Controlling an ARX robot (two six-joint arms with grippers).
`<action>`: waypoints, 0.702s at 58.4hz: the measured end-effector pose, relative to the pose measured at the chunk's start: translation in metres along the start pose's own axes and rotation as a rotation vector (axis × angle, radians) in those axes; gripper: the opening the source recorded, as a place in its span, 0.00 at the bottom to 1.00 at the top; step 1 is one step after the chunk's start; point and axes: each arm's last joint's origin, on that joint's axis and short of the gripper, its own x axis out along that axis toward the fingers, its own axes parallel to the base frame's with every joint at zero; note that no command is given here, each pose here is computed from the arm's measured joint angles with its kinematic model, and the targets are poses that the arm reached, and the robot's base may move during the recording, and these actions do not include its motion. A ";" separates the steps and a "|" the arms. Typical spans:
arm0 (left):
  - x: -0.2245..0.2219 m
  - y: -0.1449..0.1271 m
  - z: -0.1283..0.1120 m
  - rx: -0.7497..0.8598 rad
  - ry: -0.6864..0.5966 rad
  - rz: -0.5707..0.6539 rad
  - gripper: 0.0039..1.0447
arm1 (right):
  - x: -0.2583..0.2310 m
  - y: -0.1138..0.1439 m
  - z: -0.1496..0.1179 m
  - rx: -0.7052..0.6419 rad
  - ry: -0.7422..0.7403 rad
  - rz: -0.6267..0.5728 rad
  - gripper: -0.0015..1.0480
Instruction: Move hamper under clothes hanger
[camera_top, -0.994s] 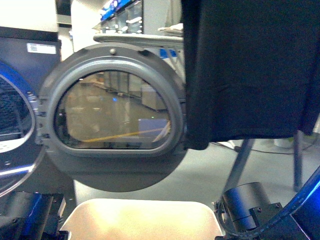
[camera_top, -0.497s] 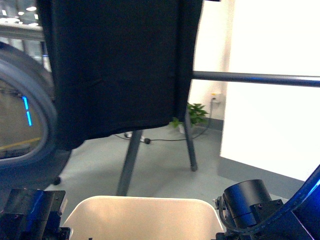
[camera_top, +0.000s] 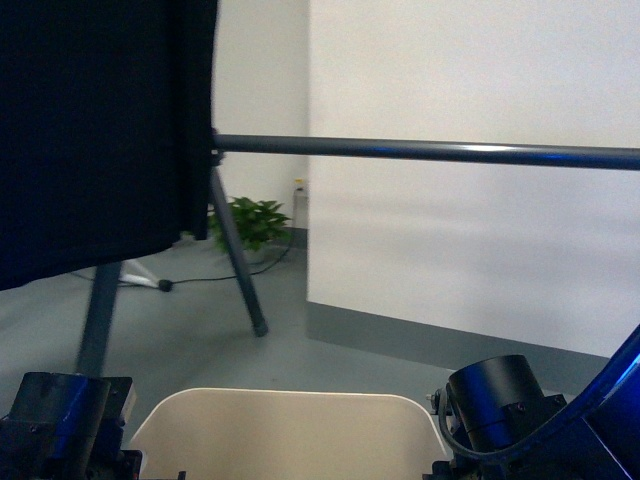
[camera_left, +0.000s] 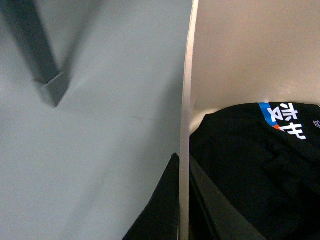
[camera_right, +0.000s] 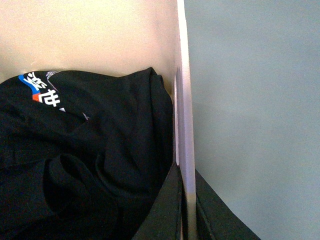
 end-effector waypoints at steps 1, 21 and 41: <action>0.000 0.000 0.000 0.000 -0.001 0.000 0.04 | 0.000 0.000 0.000 0.000 0.000 0.000 0.03; 0.000 -0.002 0.001 0.002 -0.004 -0.002 0.04 | 0.000 -0.001 -0.001 0.001 0.003 0.000 0.03; -0.001 -0.009 0.001 0.012 -0.005 -0.023 0.04 | 0.001 -0.007 0.001 0.011 0.001 -0.013 0.03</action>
